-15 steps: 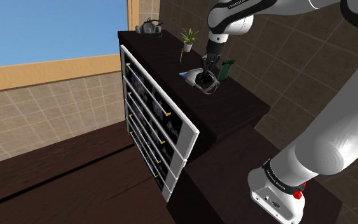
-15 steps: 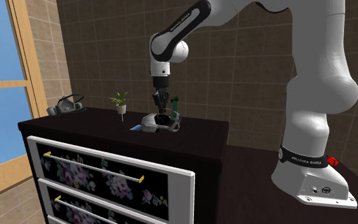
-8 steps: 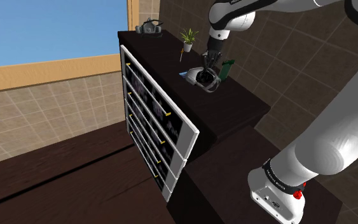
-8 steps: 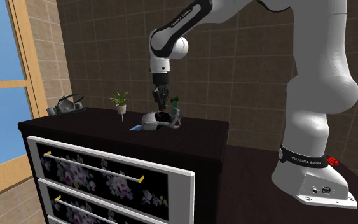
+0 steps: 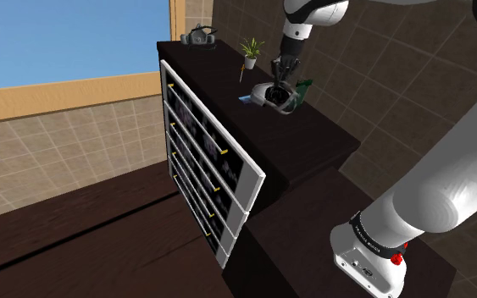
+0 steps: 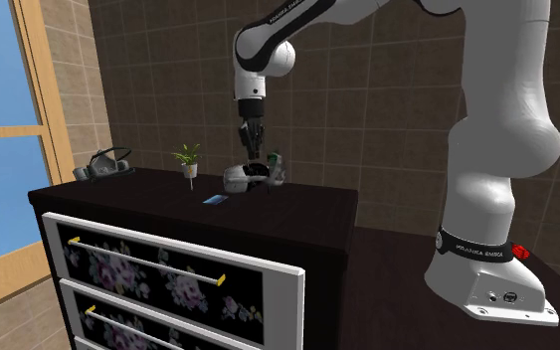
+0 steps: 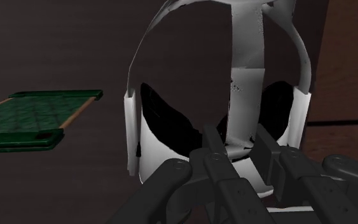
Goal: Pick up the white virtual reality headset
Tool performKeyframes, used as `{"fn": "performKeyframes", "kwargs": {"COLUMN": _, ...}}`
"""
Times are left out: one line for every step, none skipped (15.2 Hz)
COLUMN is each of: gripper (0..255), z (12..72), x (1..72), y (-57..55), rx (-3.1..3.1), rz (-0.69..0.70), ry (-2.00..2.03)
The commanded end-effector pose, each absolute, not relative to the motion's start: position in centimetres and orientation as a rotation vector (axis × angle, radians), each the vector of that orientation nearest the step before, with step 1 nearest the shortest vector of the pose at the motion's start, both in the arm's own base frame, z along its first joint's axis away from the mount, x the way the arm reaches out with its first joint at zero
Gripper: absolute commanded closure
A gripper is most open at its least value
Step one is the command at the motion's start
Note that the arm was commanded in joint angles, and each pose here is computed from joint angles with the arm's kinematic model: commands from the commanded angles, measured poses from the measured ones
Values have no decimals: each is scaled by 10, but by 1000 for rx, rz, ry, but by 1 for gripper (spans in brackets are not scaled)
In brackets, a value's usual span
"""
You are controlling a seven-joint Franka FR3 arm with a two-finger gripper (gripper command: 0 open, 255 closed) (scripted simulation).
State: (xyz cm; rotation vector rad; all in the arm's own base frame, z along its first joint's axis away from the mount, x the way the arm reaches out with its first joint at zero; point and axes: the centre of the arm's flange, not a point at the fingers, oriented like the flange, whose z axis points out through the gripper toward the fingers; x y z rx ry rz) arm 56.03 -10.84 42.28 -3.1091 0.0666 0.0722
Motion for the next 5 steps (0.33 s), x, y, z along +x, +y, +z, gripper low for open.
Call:
{"fn": "performKeyframes", "kwargs": {"gripper": 255, "z": 434, "x": 560, "y": -108, "rx": -3109, "rz": 71, "ry": 67}}
{"fn": "performKeyframes", "kwargs": {"gripper": 255, "z": 439, "x": 560, "y": -108, "rx": -3109, "rz": 71, "ry": 67}}
{"fn": "performKeyframes", "kwargs": {"gripper": 255, "z": 444, "x": 560, "y": -108, "rx": -3109, "rz": 71, "ry": 67}}
{"fn": "performKeyframes", "kwargs": {"gripper": 255, "z": 445, "x": 560, "y": -108, "rx": -3109, "rz": 71, "ry": 67}}
{"fn": "performKeyframes", "kwargs": {"gripper": 255, "z": 445, "x": 560, "y": -108, "rx": -3109, "rz": 71, "ry": 67}}
